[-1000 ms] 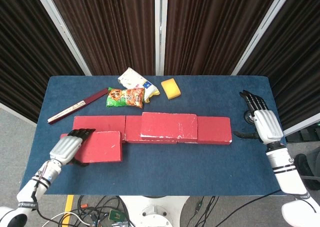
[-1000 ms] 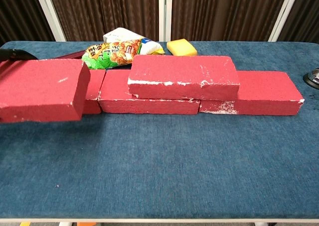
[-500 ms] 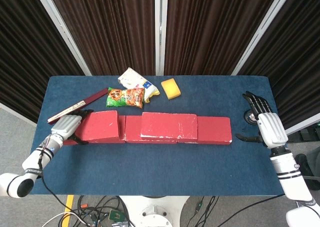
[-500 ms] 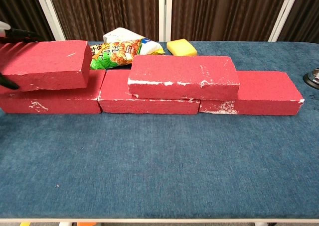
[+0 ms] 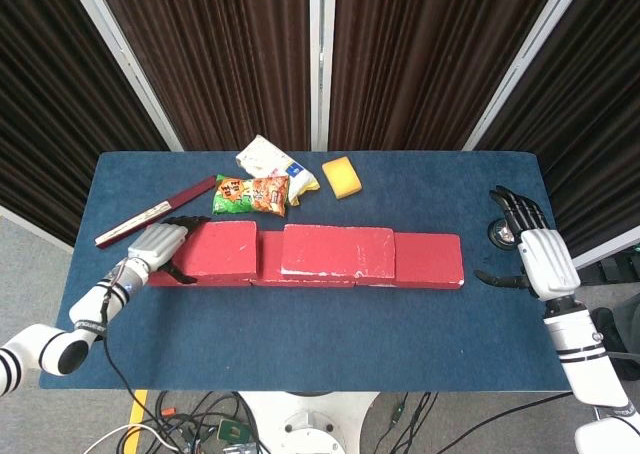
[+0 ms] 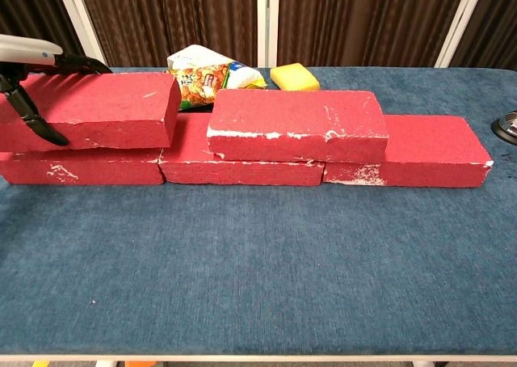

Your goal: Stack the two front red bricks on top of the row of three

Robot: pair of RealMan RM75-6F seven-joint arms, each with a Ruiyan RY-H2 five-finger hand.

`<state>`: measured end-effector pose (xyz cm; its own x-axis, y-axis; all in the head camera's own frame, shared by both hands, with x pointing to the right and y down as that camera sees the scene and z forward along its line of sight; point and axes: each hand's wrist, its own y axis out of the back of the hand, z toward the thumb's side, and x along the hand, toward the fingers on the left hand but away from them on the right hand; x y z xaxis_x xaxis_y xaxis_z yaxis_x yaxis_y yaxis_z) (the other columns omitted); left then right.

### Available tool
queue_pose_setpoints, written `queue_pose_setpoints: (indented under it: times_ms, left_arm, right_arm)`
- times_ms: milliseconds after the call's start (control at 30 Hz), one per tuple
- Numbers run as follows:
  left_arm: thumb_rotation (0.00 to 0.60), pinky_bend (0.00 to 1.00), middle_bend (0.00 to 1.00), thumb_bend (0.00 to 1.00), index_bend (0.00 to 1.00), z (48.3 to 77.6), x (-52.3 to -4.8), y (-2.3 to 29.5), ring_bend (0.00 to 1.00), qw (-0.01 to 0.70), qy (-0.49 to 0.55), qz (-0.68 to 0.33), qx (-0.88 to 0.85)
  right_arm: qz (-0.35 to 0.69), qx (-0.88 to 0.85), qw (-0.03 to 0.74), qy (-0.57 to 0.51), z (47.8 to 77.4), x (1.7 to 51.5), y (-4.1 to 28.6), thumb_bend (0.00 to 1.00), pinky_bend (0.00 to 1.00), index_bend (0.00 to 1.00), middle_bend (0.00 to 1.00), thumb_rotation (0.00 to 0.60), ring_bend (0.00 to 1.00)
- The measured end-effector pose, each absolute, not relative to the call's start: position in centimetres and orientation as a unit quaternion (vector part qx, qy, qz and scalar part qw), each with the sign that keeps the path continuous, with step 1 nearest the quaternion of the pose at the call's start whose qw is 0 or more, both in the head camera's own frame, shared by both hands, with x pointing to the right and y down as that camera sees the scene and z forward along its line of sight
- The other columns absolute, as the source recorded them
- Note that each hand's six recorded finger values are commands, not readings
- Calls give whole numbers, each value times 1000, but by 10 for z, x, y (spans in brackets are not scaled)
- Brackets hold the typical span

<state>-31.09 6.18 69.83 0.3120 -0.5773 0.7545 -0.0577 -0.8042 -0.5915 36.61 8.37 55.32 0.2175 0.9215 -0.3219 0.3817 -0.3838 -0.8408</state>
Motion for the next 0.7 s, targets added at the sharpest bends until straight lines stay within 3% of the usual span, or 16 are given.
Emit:
queue_pose_setpoints:
  times_ms: [700]
  left_arm:
    - [600, 147, 201, 152, 7, 713, -284, 56, 80, 242, 184, -545, -781]
  right_arm:
    - [430, -715, 306, -458, 561, 374, 84, 0, 0, 0, 0, 600, 0]
